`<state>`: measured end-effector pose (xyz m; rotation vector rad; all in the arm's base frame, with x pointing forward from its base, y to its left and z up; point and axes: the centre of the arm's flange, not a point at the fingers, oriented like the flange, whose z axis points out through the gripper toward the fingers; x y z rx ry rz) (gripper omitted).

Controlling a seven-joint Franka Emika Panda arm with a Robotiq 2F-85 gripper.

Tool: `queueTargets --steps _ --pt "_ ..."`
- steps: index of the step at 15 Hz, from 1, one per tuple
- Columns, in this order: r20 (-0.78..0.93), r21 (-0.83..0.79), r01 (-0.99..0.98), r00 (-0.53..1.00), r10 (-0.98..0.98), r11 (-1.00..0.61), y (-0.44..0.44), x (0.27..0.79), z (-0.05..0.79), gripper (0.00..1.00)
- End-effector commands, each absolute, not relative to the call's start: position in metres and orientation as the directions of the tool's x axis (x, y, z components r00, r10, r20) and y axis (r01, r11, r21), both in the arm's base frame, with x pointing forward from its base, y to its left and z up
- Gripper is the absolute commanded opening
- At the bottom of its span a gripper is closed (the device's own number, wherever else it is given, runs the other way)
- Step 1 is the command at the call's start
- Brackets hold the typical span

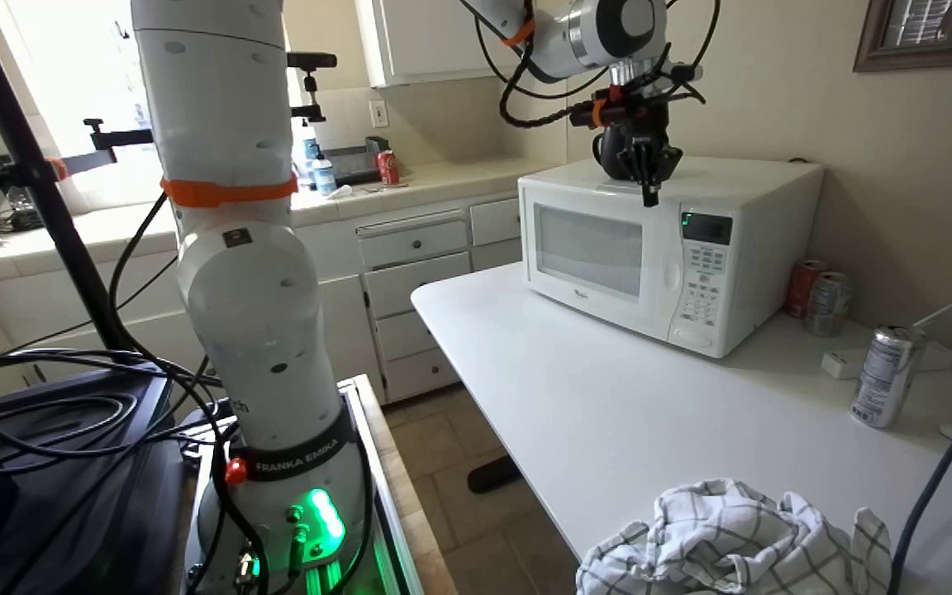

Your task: Close the microwave door.

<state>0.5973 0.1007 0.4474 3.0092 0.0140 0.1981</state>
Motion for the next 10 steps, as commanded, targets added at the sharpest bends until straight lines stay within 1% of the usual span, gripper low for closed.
queueTargets --steps 1,2,3,6,7,9,10 --pt "0.013 0.246 0.034 0.999 0.039 -0.969 0.075 0.534 0.447 0.00" --pt "-0.012 0.258 0.065 0.998 0.064 -0.964 0.071 0.518 0.446 0.16" --pt "-0.023 0.259 0.084 0.997 0.080 -0.962 0.069 0.506 0.446 0.27" --pt "-0.006 0.231 0.158 0.987 0.161 -0.960 0.070 0.464 0.450 0.47" --pt "0.014 0.221 0.181 0.982 0.188 -0.958 0.070 0.450 0.452 0.56" --pt "0.052 0.183 0.225 0.970 0.238 -0.957 0.069 0.423 0.459 0.69" --pt "0.073 0.156 0.263 0.958 0.277 -0.952 0.068 0.409 0.462 0.78"
